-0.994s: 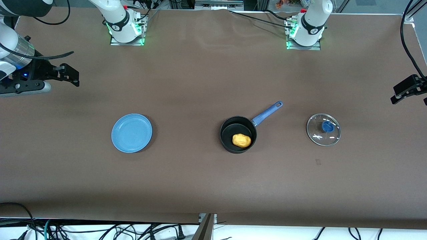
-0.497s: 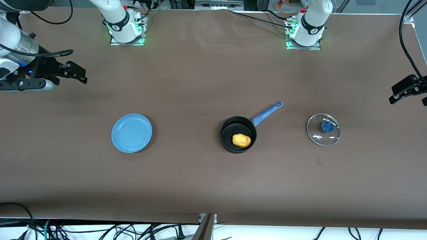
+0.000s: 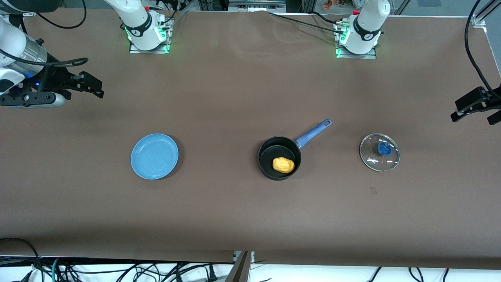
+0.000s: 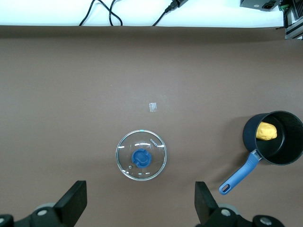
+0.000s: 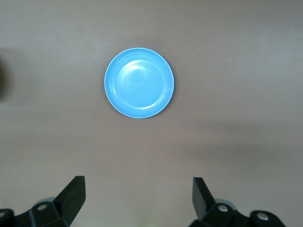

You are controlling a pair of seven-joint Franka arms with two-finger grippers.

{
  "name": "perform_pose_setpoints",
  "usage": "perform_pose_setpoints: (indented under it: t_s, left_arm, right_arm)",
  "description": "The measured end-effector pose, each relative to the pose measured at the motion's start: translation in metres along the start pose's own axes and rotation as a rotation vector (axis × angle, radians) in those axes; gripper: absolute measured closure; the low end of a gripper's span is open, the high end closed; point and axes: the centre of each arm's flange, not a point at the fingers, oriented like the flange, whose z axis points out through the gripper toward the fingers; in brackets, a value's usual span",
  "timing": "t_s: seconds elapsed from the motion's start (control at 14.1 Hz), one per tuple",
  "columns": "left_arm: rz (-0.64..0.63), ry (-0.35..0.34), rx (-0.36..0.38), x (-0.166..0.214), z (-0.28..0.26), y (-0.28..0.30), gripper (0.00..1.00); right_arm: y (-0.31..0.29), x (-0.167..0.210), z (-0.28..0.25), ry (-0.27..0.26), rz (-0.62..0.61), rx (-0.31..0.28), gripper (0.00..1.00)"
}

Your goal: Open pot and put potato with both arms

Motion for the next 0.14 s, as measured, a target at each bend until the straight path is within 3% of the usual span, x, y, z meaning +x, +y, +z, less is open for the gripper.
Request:
perform_pose_setpoints:
  t_s: [0.14]
  left_arm:
    - [0.000, -0.002, 0.000, 0.0002, 0.0009, -0.0001, 0.00]
  right_arm:
    - [0.0000, 0.0000, 0.0000, 0.000, 0.000, 0.000, 0.00]
